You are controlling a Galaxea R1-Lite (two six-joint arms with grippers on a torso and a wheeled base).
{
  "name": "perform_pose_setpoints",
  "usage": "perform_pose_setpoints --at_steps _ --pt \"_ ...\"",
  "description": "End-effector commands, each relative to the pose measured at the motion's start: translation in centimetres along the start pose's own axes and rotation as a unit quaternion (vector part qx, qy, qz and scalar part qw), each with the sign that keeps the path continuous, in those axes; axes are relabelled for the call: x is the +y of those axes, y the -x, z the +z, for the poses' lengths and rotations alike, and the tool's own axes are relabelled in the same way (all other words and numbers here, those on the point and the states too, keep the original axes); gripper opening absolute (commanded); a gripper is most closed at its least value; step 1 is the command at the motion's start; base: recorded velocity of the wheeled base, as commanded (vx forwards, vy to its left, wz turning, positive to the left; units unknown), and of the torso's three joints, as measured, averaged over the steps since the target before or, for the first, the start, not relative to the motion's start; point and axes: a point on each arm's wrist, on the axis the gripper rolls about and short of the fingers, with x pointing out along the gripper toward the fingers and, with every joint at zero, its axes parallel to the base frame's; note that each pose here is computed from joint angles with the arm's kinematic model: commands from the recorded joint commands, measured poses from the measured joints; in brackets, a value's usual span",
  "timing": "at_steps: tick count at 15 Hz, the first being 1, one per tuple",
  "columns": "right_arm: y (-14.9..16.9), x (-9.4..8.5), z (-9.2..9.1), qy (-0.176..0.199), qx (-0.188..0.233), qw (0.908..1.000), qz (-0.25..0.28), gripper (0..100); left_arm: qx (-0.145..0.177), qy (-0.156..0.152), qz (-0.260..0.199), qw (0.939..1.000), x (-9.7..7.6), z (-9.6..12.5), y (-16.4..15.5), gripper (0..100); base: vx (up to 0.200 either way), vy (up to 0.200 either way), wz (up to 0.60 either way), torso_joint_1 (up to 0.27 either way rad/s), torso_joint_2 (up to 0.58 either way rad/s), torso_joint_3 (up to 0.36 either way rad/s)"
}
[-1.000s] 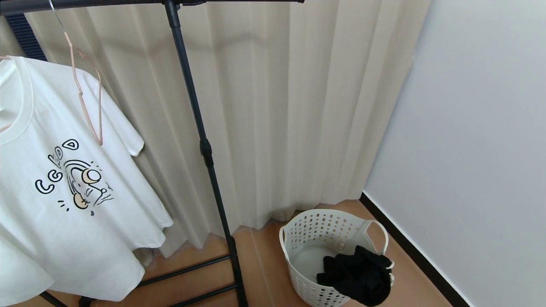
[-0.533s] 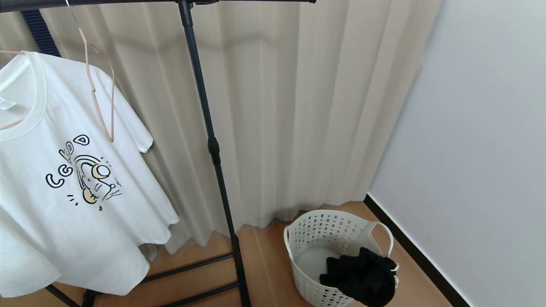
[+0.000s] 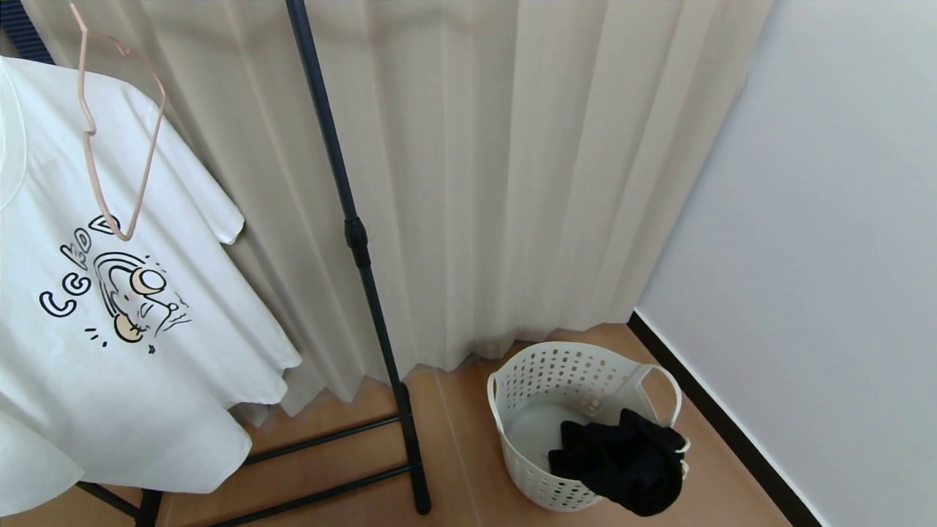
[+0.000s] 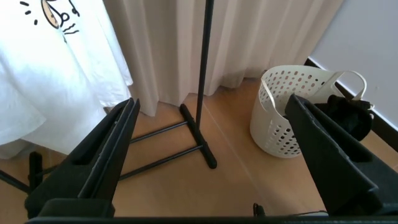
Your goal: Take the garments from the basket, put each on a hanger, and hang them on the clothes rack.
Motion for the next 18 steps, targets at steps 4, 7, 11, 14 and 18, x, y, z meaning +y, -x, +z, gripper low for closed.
perform_pose_setpoints --at_steps 4,7,11,14,18 --pt "-0.01 0.00 0.00 0.000 0.001 1.0000 0.000 100 0.000 0.003 0.001 1.0000 0.00 0.01 0.01 100 0.000 0.000 0.00 0.004 0.00 -0.193" --pt "-0.01 0.00 0.02 0.000 0.000 1.0000 0.000 100 0.000 0.003 0.001 1.0000 0.00 0.01 0.01 100 0.000 0.000 0.00 0.009 0.00 -0.196" --pt "-0.01 0.00 0.02 0.000 0.000 1.0000 0.000 100 0.000 0.003 0.001 1.0000 0.00 0.01 0.01 100 0.000 0.000 0.00 -0.029 0.13 -0.109" --pt "-0.01 0.00 0.02 0.000 0.000 1.0000 0.001 100 0.000 0.003 0.001 1.0000 0.00 0.01 0.01 100 0.000 0.000 0.00 -0.067 0.26 -0.012" --pt "-0.01 0.00 0.02 0.000 0.000 1.0000 0.001 100 0.000 0.003 0.001 1.0000 0.00 0.01 0.01 100 0.000 0.000 0.00 -0.008 0.04 -0.167"
